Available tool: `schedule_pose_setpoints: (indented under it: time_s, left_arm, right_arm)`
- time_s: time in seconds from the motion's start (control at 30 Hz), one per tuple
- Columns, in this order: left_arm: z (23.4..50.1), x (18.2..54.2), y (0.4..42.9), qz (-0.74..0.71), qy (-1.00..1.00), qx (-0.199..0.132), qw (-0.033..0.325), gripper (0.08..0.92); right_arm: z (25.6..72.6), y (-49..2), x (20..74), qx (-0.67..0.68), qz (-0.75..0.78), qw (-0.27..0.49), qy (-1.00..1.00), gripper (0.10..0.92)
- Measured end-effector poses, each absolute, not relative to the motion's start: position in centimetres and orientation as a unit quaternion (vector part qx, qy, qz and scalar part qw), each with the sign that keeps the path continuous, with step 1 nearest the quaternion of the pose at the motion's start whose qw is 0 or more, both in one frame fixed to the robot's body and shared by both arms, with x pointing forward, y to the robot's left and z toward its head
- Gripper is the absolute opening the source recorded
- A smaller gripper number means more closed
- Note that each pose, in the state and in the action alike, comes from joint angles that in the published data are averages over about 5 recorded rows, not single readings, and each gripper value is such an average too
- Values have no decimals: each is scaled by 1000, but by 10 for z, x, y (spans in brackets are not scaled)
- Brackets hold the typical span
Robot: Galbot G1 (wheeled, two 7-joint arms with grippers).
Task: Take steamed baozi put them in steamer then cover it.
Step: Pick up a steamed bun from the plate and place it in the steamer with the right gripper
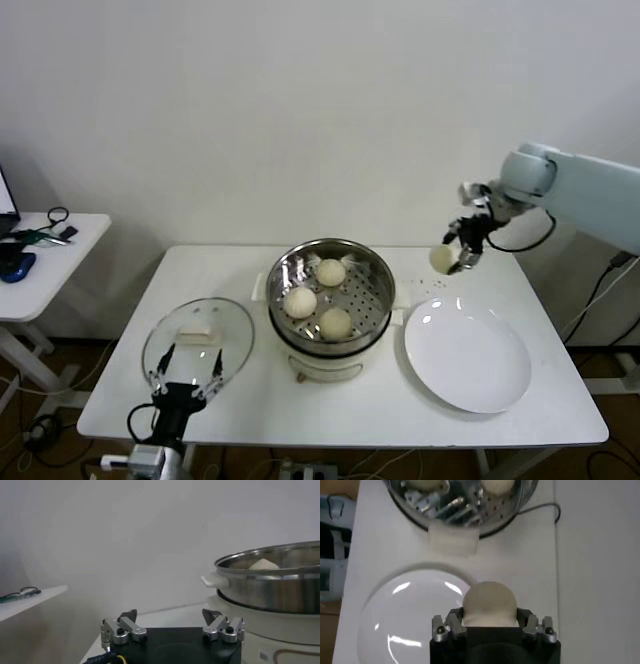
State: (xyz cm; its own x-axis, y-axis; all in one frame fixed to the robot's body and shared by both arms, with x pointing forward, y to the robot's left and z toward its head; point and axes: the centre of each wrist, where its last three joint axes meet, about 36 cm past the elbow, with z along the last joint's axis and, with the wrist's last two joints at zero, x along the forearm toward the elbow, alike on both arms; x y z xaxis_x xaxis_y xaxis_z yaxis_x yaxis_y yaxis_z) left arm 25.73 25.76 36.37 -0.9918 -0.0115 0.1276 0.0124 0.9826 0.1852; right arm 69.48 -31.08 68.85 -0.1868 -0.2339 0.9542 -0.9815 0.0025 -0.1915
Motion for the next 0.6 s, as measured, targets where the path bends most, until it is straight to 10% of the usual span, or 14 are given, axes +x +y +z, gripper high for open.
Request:
schedule_pose_setpoints:
  time_s: [0.6]
  left_arm:
    - [370,261,259,-87,-995,-3,54,823]
  right_arm:
    - [667,-177,698,550,498,384,-550,696]
